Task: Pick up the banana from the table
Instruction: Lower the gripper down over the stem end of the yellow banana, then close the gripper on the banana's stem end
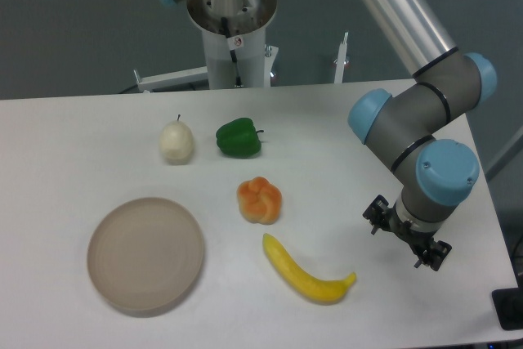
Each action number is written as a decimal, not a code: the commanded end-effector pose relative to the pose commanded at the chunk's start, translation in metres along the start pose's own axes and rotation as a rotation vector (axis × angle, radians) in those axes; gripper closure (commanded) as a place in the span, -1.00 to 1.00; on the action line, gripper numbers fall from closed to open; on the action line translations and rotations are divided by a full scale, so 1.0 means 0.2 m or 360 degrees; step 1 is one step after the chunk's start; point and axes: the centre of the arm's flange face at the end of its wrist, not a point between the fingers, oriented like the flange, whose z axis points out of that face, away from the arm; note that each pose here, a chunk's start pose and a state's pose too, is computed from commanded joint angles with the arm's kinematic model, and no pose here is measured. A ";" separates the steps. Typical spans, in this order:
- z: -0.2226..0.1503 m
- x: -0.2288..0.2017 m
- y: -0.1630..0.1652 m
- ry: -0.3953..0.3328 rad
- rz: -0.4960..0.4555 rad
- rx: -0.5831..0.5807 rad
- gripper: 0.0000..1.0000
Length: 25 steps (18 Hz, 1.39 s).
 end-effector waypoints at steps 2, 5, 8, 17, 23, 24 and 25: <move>-0.01 0.00 0.00 -0.0006 0.0007 0.0006 -1.00; 0.02 0.03 -0.04 0.0037 0.0000 0.0129 -1.00; 0.06 0.06 -0.15 -0.0008 -0.0008 0.0211 -1.00; 0.18 0.29 -0.46 -0.0004 0.0488 0.0250 -1.00; 0.25 0.28 -0.46 -0.0043 0.0760 0.0245 -1.00; 0.28 0.27 -0.47 -0.0065 0.0766 0.0250 -1.00; 0.29 0.27 -0.48 -0.0092 0.0770 0.0253 -1.00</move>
